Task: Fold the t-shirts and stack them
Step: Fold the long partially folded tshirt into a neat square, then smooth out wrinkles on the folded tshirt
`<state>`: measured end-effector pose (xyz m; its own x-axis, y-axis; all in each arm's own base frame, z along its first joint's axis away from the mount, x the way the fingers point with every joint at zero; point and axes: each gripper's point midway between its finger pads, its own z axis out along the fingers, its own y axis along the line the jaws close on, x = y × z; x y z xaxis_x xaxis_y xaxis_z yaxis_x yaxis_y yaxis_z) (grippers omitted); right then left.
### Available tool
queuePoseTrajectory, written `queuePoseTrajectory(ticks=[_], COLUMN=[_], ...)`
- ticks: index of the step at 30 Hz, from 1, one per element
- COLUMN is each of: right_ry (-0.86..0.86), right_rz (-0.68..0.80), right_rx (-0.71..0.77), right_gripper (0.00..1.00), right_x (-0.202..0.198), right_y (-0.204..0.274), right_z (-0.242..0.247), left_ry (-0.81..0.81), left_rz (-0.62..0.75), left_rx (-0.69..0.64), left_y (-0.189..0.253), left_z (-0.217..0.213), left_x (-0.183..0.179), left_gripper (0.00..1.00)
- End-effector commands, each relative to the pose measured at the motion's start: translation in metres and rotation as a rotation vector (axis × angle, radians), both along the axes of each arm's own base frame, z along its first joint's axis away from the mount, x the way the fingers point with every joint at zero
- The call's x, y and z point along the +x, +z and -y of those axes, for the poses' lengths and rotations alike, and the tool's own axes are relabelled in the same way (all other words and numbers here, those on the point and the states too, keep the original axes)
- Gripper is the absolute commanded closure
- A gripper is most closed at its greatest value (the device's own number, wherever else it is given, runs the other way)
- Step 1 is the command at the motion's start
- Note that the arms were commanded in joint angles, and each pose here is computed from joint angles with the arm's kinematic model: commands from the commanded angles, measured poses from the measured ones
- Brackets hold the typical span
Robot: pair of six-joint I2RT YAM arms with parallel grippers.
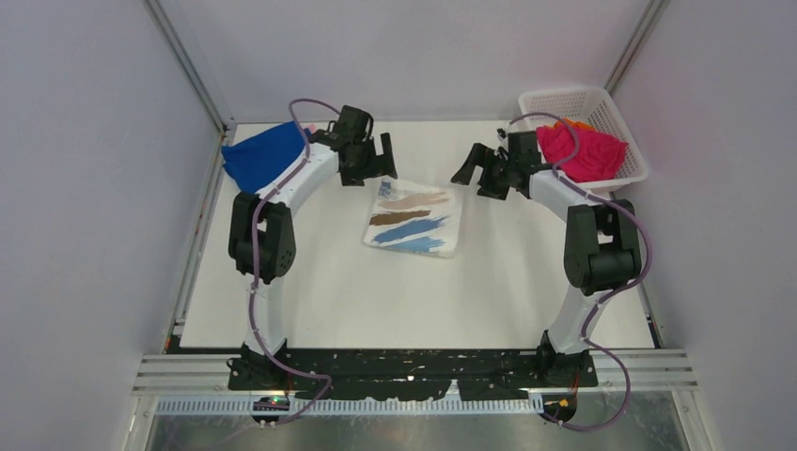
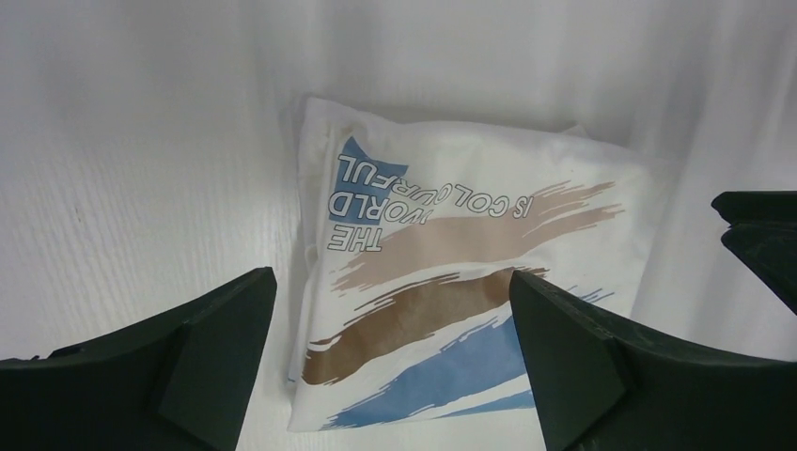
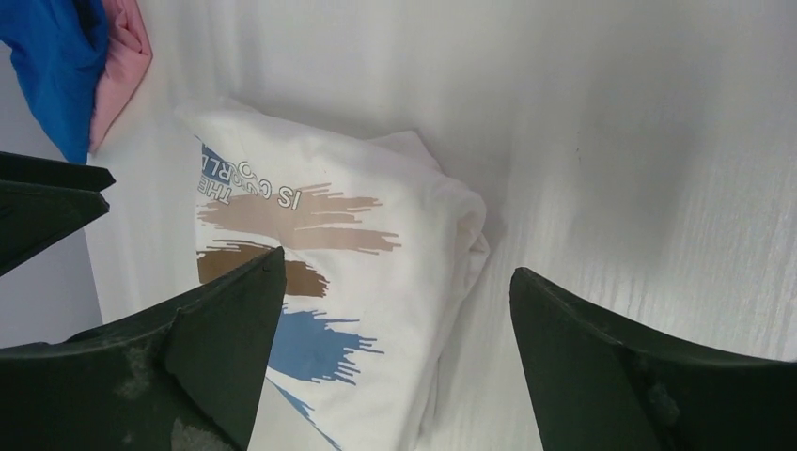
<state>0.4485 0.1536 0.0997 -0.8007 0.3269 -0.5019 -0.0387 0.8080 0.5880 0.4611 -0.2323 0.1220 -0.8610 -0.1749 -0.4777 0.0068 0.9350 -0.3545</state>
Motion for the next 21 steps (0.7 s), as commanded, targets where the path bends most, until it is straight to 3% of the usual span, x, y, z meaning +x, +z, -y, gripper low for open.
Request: queuePoseTrajectory(ticks=[1,9,15,18,21], right_ry=[0.027,0.167,0.132,0.132,0.132], right_rz=[0.112,0.182,0.112,0.031,-0.019], right_rx=[0.050,0.270,0.303,0.296,0.298], right_gripper=[0.05,0.05,0.05,0.05,0.05], right_x=[-0.005,-0.016,0.008,0.011,0.007], right_y=[0.043,0.060,0.025,-0.008,-0.028], right_z=[-0.008,-0.052,-0.059,-0.060,-0.061], left_ry=[-0.075,-0.168,-0.119,-0.120,-0.099], left_rz=[0.121,0.058,-0.065,-0.170,-0.183], left_rx=[-0.133,-0.290,-0.214,-0.187,-0.184], left_y=[0.051,0.026,-0.030,-0.057,-0.059], left_z=[0.016,0.055,0.053,0.050,0.046], left_x=[-0.001,0.008,0.024,0.013,0.006], left_gripper=[0.00,0.00,0.00,0.00,0.00])
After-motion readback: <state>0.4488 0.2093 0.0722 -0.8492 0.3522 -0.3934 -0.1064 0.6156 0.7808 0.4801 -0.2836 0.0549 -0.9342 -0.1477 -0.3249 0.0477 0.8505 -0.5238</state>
